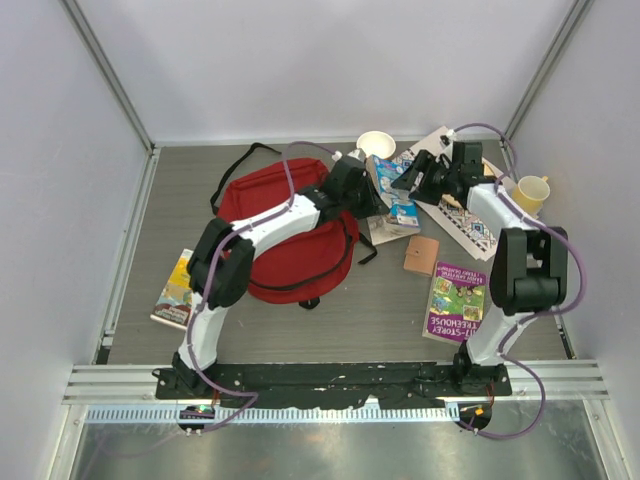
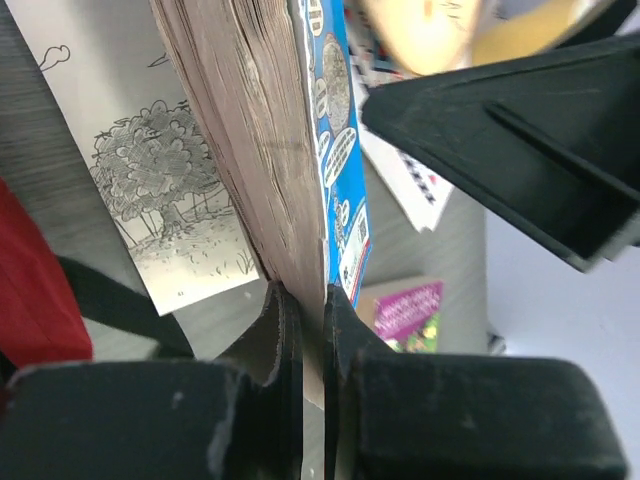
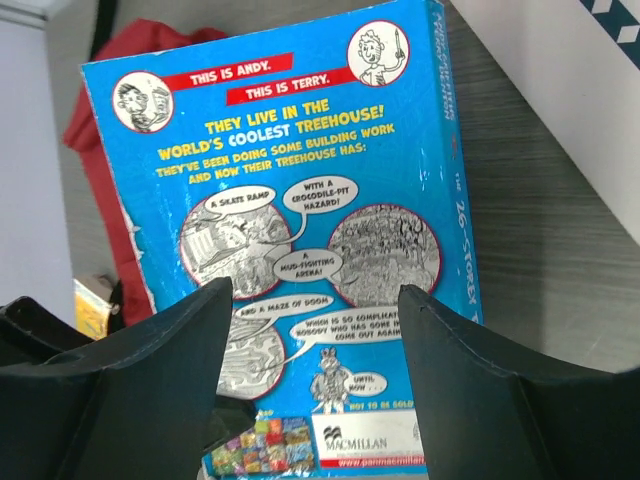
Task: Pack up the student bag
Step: Pick up the book from the center of the board.
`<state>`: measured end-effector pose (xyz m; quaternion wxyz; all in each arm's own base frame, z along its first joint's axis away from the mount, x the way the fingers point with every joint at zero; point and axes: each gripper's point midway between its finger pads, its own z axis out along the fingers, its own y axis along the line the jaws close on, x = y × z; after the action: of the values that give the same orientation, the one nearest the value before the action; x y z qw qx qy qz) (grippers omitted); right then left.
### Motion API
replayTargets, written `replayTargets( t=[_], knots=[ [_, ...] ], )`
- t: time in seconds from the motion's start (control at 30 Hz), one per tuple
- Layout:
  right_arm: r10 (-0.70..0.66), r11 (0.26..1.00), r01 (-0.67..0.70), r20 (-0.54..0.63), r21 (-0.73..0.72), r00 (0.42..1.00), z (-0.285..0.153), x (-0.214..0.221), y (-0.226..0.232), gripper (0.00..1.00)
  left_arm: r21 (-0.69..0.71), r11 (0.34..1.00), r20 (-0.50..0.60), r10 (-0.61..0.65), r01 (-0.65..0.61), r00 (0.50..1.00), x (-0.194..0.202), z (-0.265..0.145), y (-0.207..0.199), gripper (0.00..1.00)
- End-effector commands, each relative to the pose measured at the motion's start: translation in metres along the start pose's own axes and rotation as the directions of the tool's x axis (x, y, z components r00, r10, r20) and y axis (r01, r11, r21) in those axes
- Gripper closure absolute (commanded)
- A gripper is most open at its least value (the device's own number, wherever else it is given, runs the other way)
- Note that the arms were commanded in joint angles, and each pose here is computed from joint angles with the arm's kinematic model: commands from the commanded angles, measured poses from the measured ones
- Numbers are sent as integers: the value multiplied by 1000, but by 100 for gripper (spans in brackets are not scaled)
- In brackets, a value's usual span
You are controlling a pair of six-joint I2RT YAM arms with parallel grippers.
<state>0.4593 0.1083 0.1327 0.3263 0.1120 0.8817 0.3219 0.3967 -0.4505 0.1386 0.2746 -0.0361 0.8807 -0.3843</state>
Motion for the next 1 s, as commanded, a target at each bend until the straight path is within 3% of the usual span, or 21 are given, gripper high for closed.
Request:
replayTargets(
  t=[0.0, 0.3, 0.47, 0.57, 0.97],
  knots=[
    [2, 1000, 1, 120, -29, 993, -37, -18, 30, 27, 305, 936, 178, 123, -174, 976, -48, -81, -105, 100],
    [-38, 993, 65, 254, -97, 966, -105, -14, 70, 21, 359, 897, 244, 178, -259, 953, -48, -151, -117, 100],
    [-51, 958, 103, 193, -269, 980, -119, 8, 101, 21, 427, 852, 288, 188, -302, 939, -42, -190, -126, 100],
    [-67, 891, 146, 193, -431, 979, -136, 17, 132, 21, 431, 846, 289, 200, -314, 936, -33, -194, -115, 100],
    [-56, 775, 125, 129, -620, 990, -158, 49, 154, 20, 601, 714, 320, 196, -359, 927, -17, -232, -129, 100]
  ],
)
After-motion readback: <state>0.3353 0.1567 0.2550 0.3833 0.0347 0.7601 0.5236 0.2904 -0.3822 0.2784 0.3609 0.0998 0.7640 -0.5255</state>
